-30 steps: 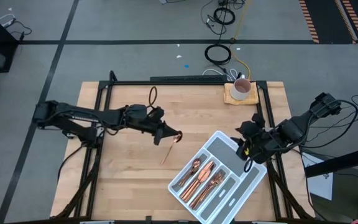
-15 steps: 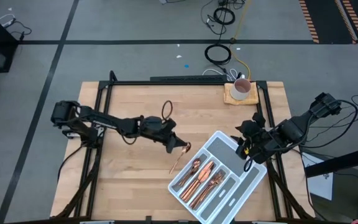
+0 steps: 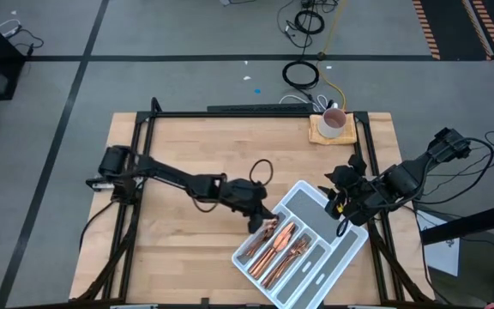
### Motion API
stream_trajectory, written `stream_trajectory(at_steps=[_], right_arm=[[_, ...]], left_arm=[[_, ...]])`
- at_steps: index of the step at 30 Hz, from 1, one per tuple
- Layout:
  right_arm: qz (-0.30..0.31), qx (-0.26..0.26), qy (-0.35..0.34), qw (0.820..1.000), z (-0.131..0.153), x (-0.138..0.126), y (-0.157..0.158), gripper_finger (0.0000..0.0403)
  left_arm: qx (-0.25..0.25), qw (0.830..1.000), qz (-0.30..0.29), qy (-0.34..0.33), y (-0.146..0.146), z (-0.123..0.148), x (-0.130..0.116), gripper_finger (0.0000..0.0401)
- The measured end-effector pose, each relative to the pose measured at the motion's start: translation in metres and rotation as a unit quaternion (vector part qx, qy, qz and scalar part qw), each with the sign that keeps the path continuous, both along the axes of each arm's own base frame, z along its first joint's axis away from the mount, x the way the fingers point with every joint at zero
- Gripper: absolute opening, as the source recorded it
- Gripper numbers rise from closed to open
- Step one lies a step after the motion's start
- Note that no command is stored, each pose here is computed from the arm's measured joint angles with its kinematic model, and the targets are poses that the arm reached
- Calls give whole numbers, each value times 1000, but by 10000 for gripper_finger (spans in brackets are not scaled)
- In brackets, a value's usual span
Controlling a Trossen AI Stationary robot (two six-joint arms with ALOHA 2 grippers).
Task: Sort silverware
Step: Put the gold spoon into the cutlery tray with the other gold spoons, then return to Home Position
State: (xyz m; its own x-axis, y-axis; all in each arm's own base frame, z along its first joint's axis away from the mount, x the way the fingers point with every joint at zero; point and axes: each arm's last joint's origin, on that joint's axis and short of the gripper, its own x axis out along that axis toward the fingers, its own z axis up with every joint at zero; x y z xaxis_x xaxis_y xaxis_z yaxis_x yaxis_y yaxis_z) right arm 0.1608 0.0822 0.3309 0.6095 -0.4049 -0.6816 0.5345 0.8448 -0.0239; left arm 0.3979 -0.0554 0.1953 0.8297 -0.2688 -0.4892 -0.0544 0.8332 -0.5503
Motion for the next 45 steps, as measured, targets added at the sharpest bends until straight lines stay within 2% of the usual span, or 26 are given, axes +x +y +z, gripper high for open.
stream_trajectory(at_steps=[4, 11, 20, 30, 35, 38, 40, 43, 45], right_arm=[[2, 2, 1, 1000, 0, 0, 0, 183], [13, 3, 1, 1000, 0, -2, 4, 183], [33, 2, 3, 999, 0, -5, 10, 183], [60, 5, 15, 998, -1, -8, 15, 183], [74, 8, 26, 997, -1, -9, 16, 183], [98, 8, 8, 995, 1, -6, 21, 183], [145, 11, -31, 989, 8, -2, 31, 183], [220, 14, -105, 970, 24, -3, 44, 183], [253, 20, -152, 955, 37, -9, 47, 183]], left_arm=[[10, 1000, 21, 16, 1, -12, 13, 0], [7, 996, 51, 71, 3, -41, 15, 0], [12, 995, 53, 85, 1, -51, 16, 1], [-7, 996, 15, 89, -4, -51, 15, 76], [-16, 996, 9, 82, -10, -50, 16, 98], [-40, 996, 19, 76, -8, -35, 17, 101], [-51, 998, 17, 41, -4, -9, 19, 101], [-46, 997, 8, -54, 2, 53, 14, 101], [-33, 992, -2, -121, 4, 99, -1, 101]])
